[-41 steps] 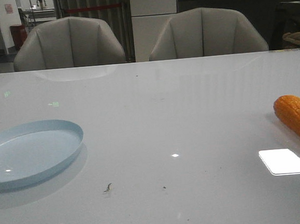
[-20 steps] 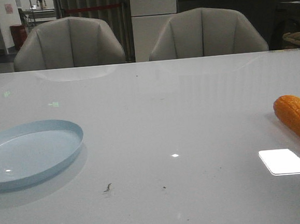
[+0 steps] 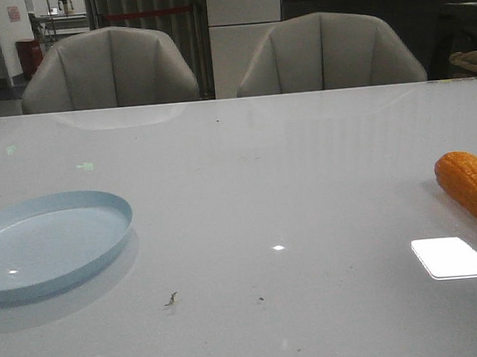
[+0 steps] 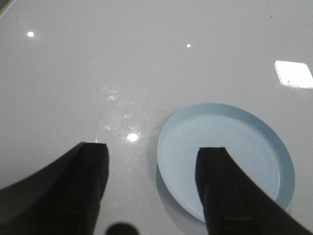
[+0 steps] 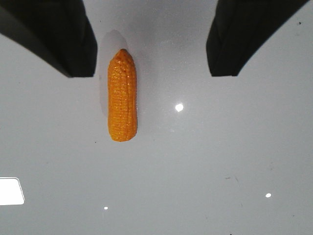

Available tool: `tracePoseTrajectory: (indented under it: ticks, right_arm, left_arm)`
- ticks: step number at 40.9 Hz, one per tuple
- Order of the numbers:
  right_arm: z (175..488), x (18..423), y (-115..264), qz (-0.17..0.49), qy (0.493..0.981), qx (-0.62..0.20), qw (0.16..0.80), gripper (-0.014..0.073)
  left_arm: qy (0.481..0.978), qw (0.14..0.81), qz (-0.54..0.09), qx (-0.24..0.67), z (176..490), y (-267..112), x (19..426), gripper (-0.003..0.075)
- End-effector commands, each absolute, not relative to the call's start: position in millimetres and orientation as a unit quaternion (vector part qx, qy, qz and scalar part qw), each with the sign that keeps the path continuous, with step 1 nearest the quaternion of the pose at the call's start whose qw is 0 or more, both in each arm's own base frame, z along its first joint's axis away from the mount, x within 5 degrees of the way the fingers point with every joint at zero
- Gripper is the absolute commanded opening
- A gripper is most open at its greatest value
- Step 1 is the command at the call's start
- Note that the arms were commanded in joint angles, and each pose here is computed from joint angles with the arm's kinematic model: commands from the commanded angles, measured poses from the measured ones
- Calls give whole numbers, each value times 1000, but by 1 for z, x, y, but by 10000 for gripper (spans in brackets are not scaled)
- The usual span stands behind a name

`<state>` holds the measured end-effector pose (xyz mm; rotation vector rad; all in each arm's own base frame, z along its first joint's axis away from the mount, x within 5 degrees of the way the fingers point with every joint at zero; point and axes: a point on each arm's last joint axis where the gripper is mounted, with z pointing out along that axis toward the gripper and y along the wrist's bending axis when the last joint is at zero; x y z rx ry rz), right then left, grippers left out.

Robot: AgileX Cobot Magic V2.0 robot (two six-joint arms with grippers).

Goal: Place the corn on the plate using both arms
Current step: 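Lower the left gripper to the rim of the light blue plate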

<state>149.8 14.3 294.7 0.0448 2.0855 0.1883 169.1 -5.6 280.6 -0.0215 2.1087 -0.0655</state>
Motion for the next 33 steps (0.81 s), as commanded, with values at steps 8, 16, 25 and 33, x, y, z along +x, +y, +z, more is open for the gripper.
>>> tracePoseTrajectory:
  ticks: [8, 16, 25, 33]
  right_arm:
    - [311, 154, 13, 78, 838, 22, 539, 582]
    - [309, 153, 14, 79, 844, 21, 530, 582]
    - [306, 152, 14, 80, 854, 20, 514, 582]
    - [306, 152, 14, 80, 854, 20, 514, 582]
  left_arm:
    - [904, 427, -29, -8, 293, -8, 225, 462]
    - [928, 369, -41, -19, 280, -11, 272, 462]
    - [944, 322, -62, -41, 256, -15, 314, 461]
    - [955, 289, -60, -43, 231, -15, 334, 461]
